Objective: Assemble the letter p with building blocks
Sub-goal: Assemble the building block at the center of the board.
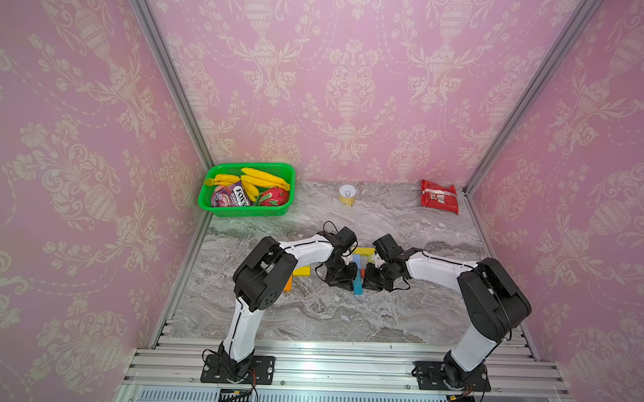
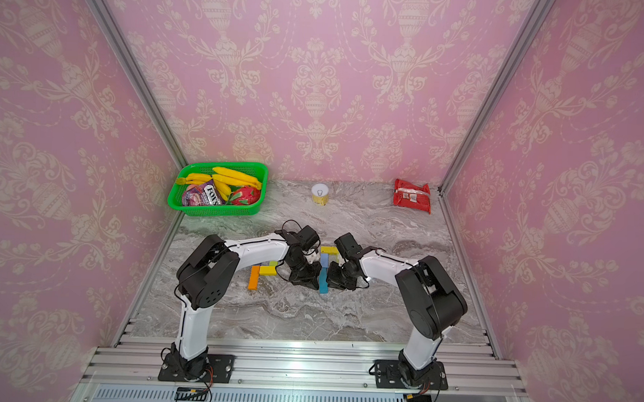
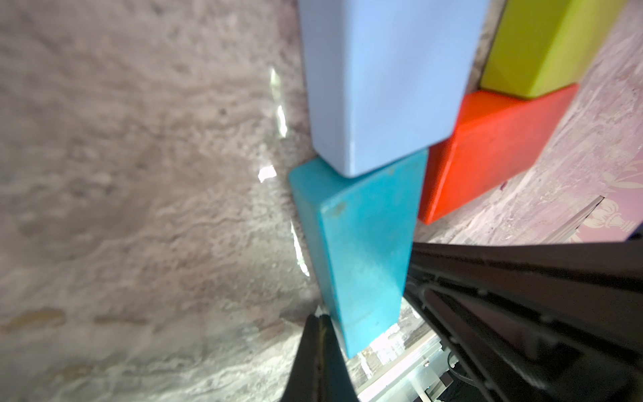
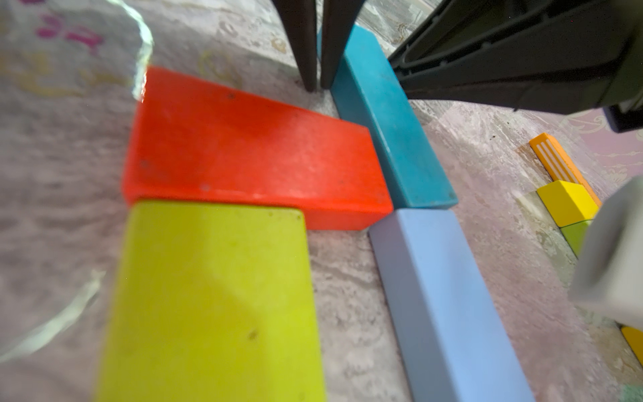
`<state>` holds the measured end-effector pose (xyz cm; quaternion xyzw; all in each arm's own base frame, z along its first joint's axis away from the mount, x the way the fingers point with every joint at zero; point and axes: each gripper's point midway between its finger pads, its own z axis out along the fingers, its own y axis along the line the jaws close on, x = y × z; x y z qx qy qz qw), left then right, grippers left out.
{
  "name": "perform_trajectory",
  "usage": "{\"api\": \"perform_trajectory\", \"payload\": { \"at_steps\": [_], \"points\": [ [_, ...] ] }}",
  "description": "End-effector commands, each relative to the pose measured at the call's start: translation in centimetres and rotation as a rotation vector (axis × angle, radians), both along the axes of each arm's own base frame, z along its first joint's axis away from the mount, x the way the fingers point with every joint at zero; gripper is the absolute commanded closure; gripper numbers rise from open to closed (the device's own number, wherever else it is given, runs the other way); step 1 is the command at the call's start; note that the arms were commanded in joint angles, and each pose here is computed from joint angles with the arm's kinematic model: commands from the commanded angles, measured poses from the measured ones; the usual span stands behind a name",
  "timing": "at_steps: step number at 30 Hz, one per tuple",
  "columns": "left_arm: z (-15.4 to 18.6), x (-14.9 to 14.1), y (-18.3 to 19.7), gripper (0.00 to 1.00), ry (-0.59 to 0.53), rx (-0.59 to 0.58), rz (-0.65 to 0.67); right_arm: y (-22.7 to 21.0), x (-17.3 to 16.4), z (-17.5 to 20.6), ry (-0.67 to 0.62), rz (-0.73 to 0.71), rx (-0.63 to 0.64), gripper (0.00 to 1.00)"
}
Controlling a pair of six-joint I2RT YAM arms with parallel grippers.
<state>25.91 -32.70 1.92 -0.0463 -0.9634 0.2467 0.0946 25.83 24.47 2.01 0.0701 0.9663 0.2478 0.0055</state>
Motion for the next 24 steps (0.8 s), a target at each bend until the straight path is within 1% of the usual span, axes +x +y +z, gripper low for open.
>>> {"api": "perform_trajectory", "payload": {
  "at_steps": [1, 4, 7, 14, 19, 24],
  "points": [
    [0.1, 1.4, 0.9, 1.00, -0.043, 0.032, 0.021, -1.1, -0.6, -0.3, 0.011, 0.013, -0.053, 0.90],
    [0.3, 2.7, 1.9, 1.00, -0.076, 0.039, 0.063, -1.4, -0.3, 0.1, -0.005, 0.011, -0.069, 0.90],
    [0.3, 3.6, 2.2, 1.00, -0.081, 0.033, 0.082, -1.9, 0.0, 1.1, -0.035, 0.006, -0.082, 0.90],
    [-0.1, 4.3, 2.0, 1.00, -0.073, 0.026, 0.085, -3.4, 0.7, 3.4, -0.084, -0.019, -0.091, 0.91],
    [-0.6, 4.6, 1.4, 1.00, -0.057, 0.007, 0.088, -5.8, 1.1, 3.4, -0.089, -0.066, -0.116, 0.91],
    [-0.9, 4.5, 1.4, 1.00, -0.054, 0.015, 0.088, -8.1, 1.3, 3.0, -0.077, -0.114, -0.122, 0.90]
  ]
}}
